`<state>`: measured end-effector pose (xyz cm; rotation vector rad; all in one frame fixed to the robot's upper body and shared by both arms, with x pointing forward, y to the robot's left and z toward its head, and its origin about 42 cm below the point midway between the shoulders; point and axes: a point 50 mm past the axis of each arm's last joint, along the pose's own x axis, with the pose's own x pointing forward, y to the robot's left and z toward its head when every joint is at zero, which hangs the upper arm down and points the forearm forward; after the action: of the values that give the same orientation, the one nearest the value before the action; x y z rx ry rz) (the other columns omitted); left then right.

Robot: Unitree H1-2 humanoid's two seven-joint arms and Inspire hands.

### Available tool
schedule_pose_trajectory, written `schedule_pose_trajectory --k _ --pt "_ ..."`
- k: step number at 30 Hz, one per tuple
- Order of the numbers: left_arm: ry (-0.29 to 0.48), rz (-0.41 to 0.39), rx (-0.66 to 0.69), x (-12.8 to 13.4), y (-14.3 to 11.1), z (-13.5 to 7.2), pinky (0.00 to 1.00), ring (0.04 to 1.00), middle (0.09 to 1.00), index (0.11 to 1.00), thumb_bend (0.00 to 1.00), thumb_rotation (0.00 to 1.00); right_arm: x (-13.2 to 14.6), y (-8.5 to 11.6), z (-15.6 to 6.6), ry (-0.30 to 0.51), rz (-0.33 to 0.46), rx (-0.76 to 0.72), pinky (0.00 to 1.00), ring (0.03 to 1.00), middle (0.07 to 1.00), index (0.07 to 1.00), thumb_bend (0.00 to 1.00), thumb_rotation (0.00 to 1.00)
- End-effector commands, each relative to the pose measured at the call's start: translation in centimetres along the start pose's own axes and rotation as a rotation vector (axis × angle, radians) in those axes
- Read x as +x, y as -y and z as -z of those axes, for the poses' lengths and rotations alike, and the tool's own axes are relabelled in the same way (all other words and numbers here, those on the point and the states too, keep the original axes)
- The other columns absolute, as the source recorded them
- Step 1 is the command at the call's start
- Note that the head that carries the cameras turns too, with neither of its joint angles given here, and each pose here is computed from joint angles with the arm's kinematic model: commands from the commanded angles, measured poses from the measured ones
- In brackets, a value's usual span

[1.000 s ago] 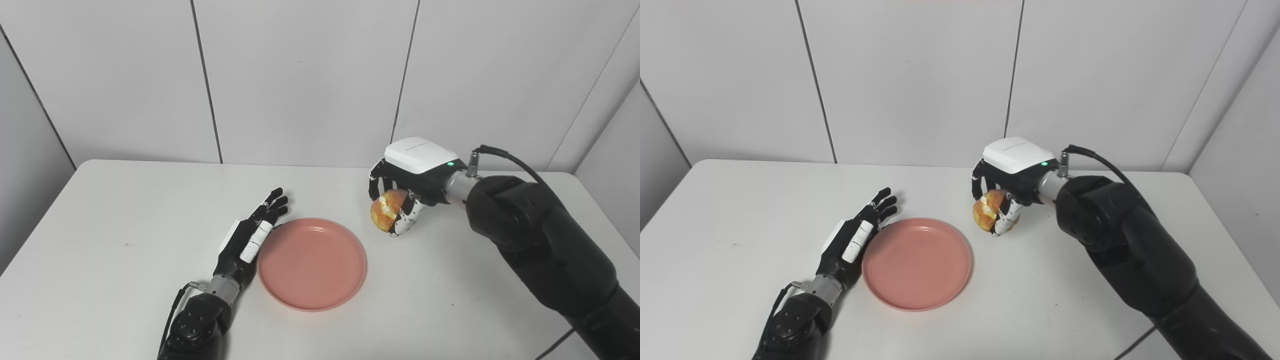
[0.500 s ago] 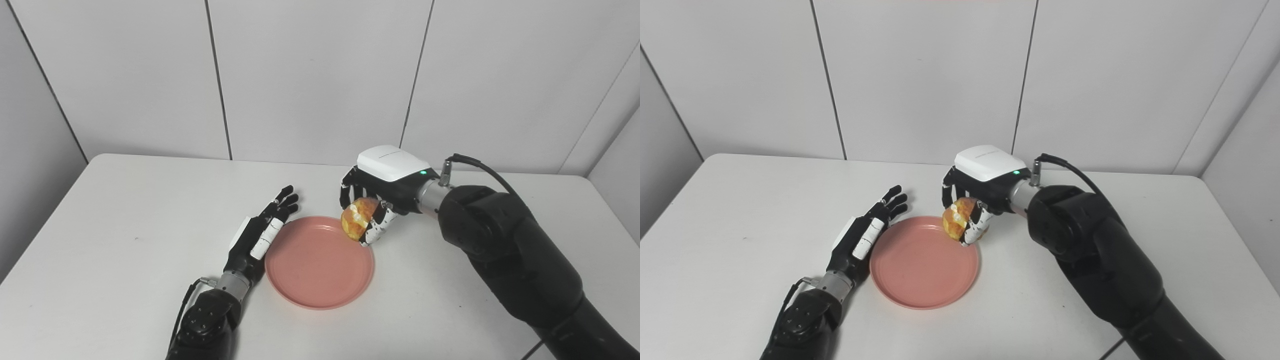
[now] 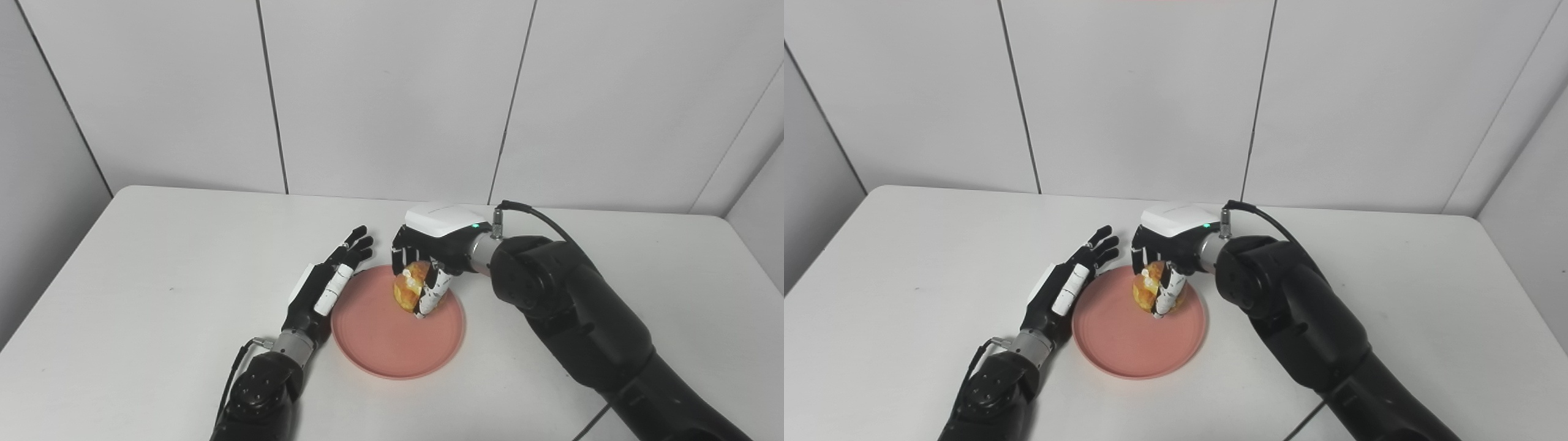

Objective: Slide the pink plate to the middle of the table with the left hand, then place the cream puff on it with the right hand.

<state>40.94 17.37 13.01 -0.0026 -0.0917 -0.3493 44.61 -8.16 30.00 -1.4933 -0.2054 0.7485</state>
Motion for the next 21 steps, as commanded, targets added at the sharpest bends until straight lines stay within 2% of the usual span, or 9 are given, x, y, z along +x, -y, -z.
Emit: schedule_pose_trajectory --k 1,3,5,10,14,21 --pt "-0.102 0.031 -0.042 -1.1 2.2 2.9 0.79 0.931 0.930 0.909 1.00 0.87 0.4 2.5 -0.8 0.042 0.054 -0.052 0.41 0.493 0.508 0.476 0.53 0.00" --pt "-0.104 0.032 -0.042 -1.1 2.2 2.9 0.79 0.940 0.933 0.908 1.00 0.87 1.3 2.1 -0.8 0.045 0.013 -0.049 0.47 0.547 0.532 0.468 0.52 0.00" --pt "-0.103 0.032 -0.044 -1.1 2.3 2.9 0.78 0.940 0.932 0.906 1.00 0.88 1.9 1.8 -0.8 0.050 -0.009 -0.055 0.48 0.560 0.536 0.466 0.52 0.00" --pt "-0.097 0.037 -0.042 -0.9 2.3 2.8 0.79 0.939 0.926 0.893 1.00 0.88 2.9 1.3 -1.2 0.058 -0.023 -0.073 0.51 0.586 0.543 0.460 0.52 0.00" --pt "-0.093 0.047 -0.029 -0.9 2.2 2.8 0.78 0.936 0.920 0.888 1.00 0.90 3.4 0.9 -1.7 0.062 -0.034 -0.083 0.45 0.525 0.497 0.489 0.53 0.00" --pt "-0.093 0.052 -0.023 -0.8 2.2 2.8 0.78 0.932 0.924 0.902 1.00 0.90 3.2 0.8 -2.1 0.079 -0.041 -0.097 0.47 0.534 0.508 0.478 0.53 0.00"
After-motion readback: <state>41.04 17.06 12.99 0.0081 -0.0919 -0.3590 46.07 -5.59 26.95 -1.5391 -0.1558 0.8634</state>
